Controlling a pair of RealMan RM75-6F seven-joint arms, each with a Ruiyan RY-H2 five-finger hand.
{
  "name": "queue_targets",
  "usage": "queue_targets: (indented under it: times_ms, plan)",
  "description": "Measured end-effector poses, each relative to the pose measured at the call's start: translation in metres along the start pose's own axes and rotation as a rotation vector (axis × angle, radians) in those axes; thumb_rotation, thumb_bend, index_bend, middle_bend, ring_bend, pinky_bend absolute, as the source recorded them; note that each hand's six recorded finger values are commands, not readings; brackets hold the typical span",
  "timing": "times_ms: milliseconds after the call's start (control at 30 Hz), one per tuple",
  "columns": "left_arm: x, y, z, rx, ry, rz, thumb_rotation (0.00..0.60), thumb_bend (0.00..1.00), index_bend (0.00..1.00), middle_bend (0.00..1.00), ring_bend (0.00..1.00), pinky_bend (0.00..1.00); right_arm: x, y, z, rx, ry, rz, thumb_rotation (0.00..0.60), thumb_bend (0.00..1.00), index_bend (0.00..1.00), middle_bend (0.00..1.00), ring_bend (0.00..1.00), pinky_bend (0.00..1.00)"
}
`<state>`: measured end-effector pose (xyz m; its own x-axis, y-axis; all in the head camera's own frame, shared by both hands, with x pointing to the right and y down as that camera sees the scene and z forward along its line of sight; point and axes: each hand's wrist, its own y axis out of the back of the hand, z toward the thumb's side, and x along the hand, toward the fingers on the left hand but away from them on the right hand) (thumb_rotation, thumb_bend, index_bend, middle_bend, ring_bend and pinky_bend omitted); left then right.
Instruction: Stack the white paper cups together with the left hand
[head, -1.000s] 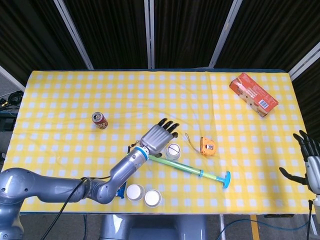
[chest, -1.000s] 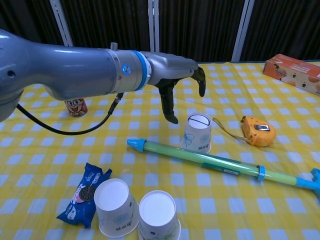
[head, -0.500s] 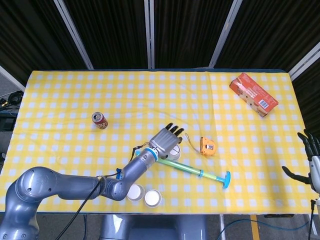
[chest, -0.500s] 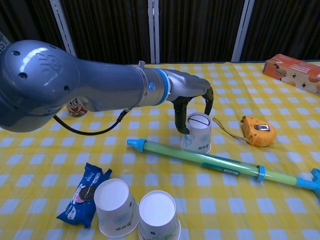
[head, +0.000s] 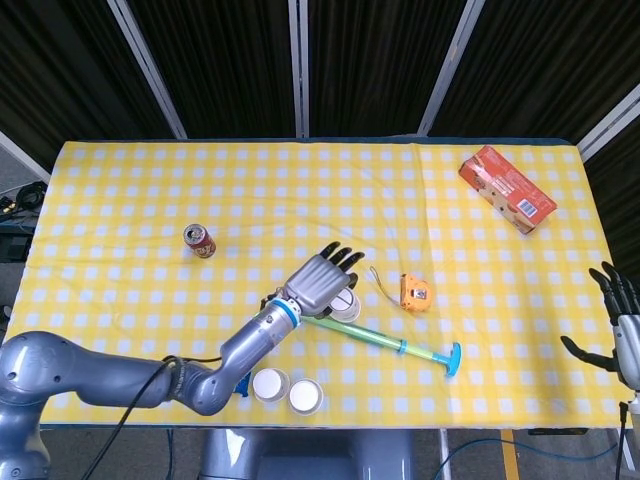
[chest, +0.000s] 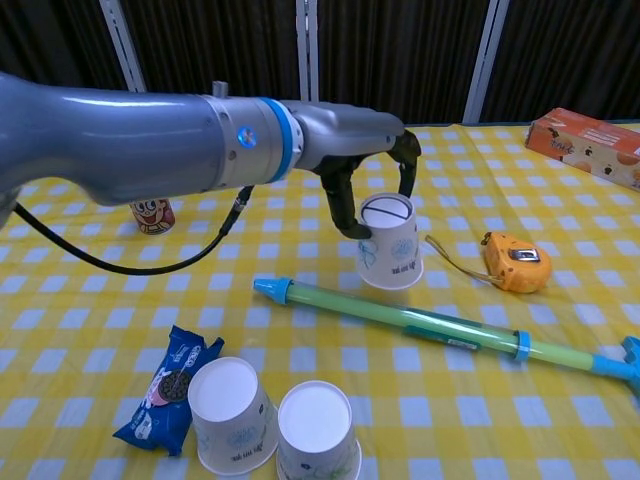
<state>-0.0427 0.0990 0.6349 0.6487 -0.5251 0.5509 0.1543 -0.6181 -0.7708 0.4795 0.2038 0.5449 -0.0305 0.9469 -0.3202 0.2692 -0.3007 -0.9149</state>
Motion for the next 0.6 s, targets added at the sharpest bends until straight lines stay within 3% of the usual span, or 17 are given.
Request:
queue_targets:
  times_ms: [300, 600]
  plan:
    - [-0.086, 0.023, -0.034, -0.060, -0.050, 0.049, 0.600, 0.40, 0.45, 0.00, 0.00, 0.00, 0.007, 0.000, 0.016, 0.022, 0.051, -0.018, 0.600, 0.07, 0.11, 0.00, 0.00, 0.00]
    - [-0.151, 0.015, -0.044, -0.082, -0.114, 0.022, 0.600, 0.40, 0.45, 0.00, 0.00, 0.00, 0.017, 0.001, 0.029, 0.033, 0.088, -0.033, 0.600, 0.07, 0.11, 0.00, 0.00, 0.00]
